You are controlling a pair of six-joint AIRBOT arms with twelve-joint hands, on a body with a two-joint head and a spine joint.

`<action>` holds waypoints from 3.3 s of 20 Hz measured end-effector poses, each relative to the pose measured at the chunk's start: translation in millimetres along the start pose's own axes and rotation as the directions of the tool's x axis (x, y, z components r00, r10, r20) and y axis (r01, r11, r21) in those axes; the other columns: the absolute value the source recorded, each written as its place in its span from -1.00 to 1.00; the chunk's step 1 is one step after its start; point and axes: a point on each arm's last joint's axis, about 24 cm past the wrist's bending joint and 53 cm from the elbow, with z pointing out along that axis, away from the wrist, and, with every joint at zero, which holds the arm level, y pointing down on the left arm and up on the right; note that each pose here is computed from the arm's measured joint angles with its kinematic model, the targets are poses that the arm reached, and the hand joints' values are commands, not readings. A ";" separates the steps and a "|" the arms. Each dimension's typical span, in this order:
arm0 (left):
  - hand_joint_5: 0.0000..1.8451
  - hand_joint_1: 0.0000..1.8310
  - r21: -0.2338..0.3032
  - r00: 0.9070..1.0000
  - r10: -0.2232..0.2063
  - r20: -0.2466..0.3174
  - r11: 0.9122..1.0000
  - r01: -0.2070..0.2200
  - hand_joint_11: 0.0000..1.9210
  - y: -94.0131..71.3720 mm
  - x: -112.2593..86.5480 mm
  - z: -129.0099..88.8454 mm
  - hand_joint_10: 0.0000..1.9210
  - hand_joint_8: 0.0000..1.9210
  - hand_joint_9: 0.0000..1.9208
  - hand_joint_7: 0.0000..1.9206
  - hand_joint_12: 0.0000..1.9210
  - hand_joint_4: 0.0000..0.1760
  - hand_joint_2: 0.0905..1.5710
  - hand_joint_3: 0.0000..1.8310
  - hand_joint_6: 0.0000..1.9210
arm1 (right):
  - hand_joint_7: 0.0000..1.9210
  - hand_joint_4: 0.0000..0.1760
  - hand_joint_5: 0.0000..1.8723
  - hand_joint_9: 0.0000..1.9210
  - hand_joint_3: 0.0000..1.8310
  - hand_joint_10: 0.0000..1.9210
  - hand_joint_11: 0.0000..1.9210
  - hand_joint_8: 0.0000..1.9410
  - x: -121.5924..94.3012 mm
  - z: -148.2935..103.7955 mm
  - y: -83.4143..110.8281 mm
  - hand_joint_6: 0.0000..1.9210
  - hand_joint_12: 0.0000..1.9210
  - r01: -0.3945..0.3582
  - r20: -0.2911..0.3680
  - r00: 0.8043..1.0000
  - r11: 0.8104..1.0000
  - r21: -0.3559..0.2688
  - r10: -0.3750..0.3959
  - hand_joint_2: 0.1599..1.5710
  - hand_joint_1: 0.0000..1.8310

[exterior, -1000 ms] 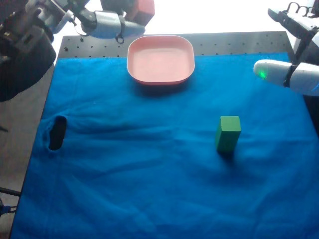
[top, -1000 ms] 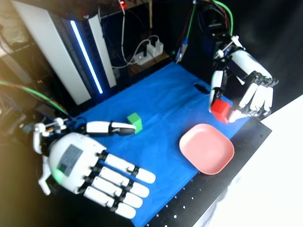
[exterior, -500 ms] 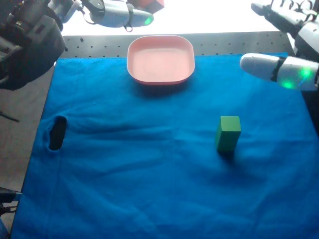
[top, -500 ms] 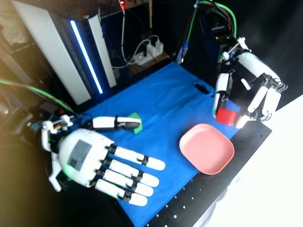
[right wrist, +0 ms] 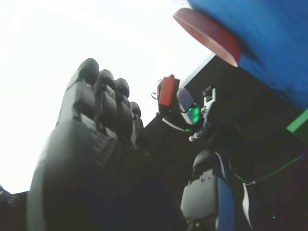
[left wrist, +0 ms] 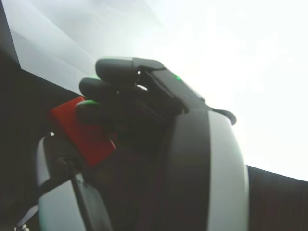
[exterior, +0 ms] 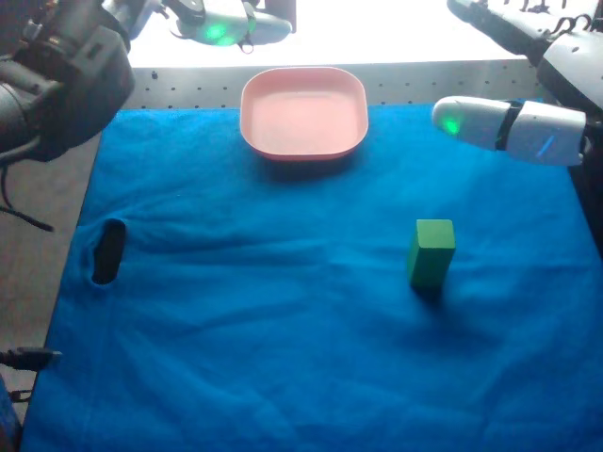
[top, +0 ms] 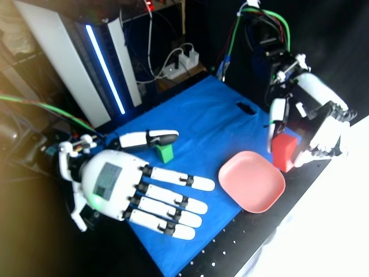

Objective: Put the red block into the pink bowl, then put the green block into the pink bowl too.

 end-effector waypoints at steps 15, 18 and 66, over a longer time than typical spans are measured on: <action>0.27 0.53 -0.201 0.996 -0.024 -0.086 0.979 0.006 0.03 69.0 32.6 -8.4 -0.22 -0.84 0.29 0.48 -0.06 -1.00 0.21 -1.00 -0.50 | -0.79 0.78 -0.90 -0.86 -1.00 -1.00 -1.00 -1.00 4.7 0.6 -0.2 -1.00 -0.83 -0.012 -0.007 1.000 1.000 0.000 0.012 0.09 -0.77; 0.44 0.43 -0.196 0.995 -0.026 -0.094 0.981 0.007 0.03 67.7 34.5 -8.3 -0.21 -0.38 0.29 0.37 0.38 -1.00 0.22 -1.00 -0.85 | -0.81 0.73 -0.90 -0.87 -1.00 -1.00 -1.00 -1.00 5.2 0.8 -0.5 -1.00 -0.79 -0.013 -0.007 1.000 1.000 0.001 0.013 0.10 -0.78; -0.23 0.03 -0.084 0.996 0.089 -0.028 0.992 -0.091 -0.48 42.7 -34.5 -85.6 -0.75 -1.00 0.06 0.12 0.38 -1.00 0.02 -1.00 -1.00 | -0.02 -1.00 -0.14 -0.09 -1.00 -0.32 -0.35 -0.99 86.5 -57.0 -31.0 -0.99 0.53 -0.091 -0.179 0.977 0.984 0.153 0.118 -0.16 0.04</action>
